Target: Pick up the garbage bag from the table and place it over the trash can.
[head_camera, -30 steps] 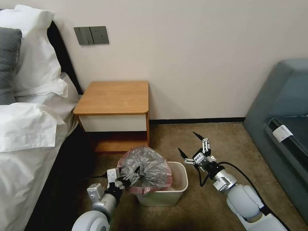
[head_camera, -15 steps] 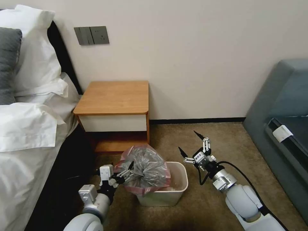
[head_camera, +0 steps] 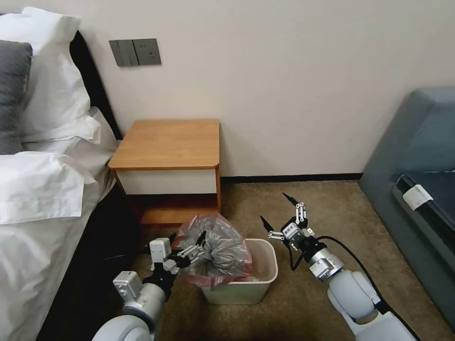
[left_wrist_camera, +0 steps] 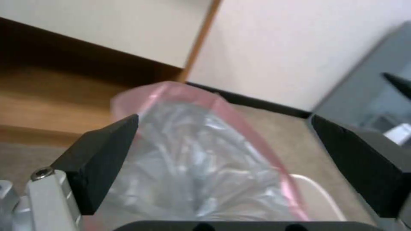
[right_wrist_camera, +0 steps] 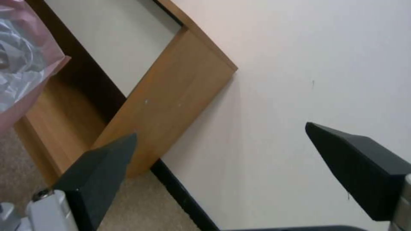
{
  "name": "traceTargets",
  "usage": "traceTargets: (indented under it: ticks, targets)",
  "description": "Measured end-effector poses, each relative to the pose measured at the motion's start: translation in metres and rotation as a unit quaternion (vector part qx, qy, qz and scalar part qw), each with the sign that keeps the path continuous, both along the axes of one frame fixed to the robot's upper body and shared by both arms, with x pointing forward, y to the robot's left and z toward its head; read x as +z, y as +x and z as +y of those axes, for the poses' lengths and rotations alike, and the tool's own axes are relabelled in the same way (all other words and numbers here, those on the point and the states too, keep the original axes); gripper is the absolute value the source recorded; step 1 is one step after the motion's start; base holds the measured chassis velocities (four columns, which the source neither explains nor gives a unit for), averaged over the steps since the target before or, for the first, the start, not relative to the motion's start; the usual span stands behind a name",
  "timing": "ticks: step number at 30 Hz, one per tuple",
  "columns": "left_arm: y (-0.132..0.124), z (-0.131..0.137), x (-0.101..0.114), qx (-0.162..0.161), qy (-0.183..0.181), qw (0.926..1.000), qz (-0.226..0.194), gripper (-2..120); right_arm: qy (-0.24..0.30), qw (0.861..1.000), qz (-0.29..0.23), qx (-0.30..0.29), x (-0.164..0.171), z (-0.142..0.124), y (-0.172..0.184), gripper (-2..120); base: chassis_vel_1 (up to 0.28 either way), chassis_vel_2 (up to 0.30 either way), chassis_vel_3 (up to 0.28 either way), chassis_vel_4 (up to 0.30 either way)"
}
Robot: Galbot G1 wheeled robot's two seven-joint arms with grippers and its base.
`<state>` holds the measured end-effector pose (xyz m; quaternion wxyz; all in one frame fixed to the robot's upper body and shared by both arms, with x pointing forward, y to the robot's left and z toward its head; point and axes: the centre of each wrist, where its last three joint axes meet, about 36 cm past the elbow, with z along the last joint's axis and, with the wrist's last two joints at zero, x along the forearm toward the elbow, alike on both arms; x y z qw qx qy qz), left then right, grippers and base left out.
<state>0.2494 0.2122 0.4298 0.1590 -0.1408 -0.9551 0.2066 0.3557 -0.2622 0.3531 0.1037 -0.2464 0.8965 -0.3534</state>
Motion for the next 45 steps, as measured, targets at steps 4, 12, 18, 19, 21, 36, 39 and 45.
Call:
traceTargets:
  ticks: [4, 12, 18, 19, 21, 36, 39, 45]
  targets:
    - [0.001, -0.001, -0.008, -0.011, -0.012, 0.9998, 0.005, 100, -0.002, 1.0, 0.0, 0.0, 0.001, -0.001, 0.0, 100, 0.0, 0.0, 0.0, 0.0]
    - [0.013, 0.002, -0.045, 0.004, -0.01, 0.9988, 0.049, 100, -0.005, 1.0, 0.0, 0.003, 0.003, 0.001, -0.003, 100, 0.0, 0.0, 0.0, 0.0]
    - [0.026, 0.002, -0.053, 0.026, -0.005, 0.9969, 0.074, 100, -0.008, 1.0, 0.002, 0.0, 0.002, -0.003, -0.007, 100, 0.0, 0.0, 0.0, 0.0]
    - [0.027, 0.003, -0.053, 0.03, -0.001, 0.9962, 0.082, 100, -0.009, 1.0, 0.001, -0.001, 0.002, -0.005, -0.008, 100, 0.0, 0.0, 0.0, 0.0]
    - [0.029, 0.004, -0.052, 0.032, 0.003, 0.9955, 0.09, 100, -0.009, 1.0, 0.0, -0.002, 0.002, -0.006, -0.008, 100, 0.0, 0.0, 0.0, 0.0]
    - [0.045, 0.013, -0.06, -0.01, 0.048, 0.9885, 0.143, 91, -0.006, 1.0, -0.012, -0.015, 0.007, -0.013, -0.011, 100, 0.0, 0.0, 0.0, 0.0]
    - [0.045, 0.013, -0.061, -0.008, 0.056, 0.9877, 0.145, 91, -0.006, 1.0, -0.013, -0.017, 0.008, -0.015, -0.012, 100, 0.0, 0.0, 0.0, 0.0]
    - [0.044, 0.017, -0.064, 0.002, 0.073, 0.9851, 0.156, 89, -0.005, 1.0, -0.014, -0.019, 0.008, -0.015, -0.012, 100, 0.0, 0.0, 0.0, 0.0]
